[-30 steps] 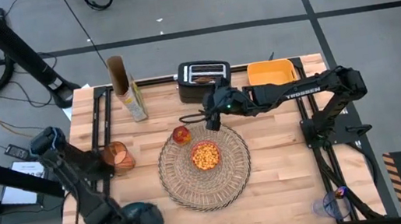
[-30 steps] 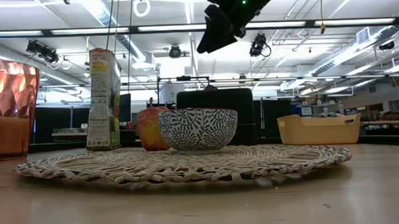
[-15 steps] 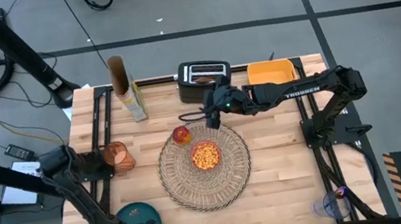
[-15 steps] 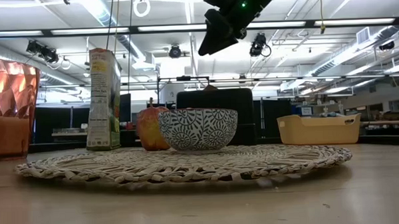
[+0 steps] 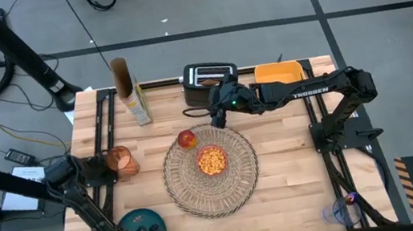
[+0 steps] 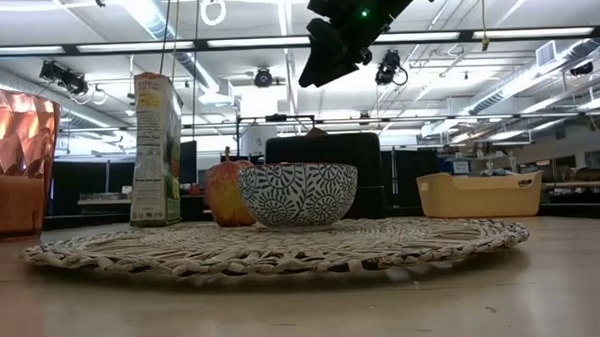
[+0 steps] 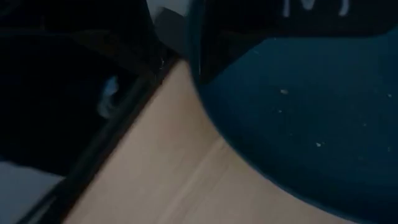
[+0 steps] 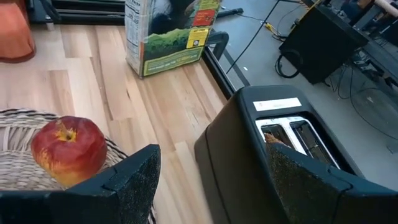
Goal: Arrange a breakfast setting
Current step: Put the dark green plate on the brown placemat
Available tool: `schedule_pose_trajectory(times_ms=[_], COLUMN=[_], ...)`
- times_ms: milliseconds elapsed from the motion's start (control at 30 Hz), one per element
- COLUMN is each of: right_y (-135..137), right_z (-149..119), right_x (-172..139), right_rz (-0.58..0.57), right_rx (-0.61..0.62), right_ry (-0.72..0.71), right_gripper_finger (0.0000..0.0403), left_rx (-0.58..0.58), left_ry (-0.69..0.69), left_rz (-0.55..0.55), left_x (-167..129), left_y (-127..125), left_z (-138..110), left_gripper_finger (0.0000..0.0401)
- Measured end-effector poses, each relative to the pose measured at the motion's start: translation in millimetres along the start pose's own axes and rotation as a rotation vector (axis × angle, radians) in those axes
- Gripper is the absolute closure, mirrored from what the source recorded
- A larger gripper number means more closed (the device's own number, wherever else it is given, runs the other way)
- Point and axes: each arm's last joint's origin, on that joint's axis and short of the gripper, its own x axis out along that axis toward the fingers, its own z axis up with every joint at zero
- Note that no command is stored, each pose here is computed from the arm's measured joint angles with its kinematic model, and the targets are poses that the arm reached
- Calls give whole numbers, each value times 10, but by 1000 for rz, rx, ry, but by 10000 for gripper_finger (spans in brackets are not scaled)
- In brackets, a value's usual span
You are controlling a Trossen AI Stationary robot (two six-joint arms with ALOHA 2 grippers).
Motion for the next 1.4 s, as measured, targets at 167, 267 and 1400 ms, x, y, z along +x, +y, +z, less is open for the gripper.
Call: schedule_pose_trajectory(times_ms=[167, 267, 1400], right_y=[1, 6, 13], right_z=[0, 0, 1], right_x=[-1, -2, -1], right_rz=[0, 9, 27], right_rx=[11, 20, 50], right_ry=[0, -1, -2], right_gripper_finger=[108, 108, 108], left_rx=[40, 39, 689], left_ry=[26, 28, -4], left_rz=[64, 69, 274], left_x=[205, 231, -256], left_y=[40, 42, -141], left_z=[-36, -36, 88], left_gripper_finger=[287, 287, 389])
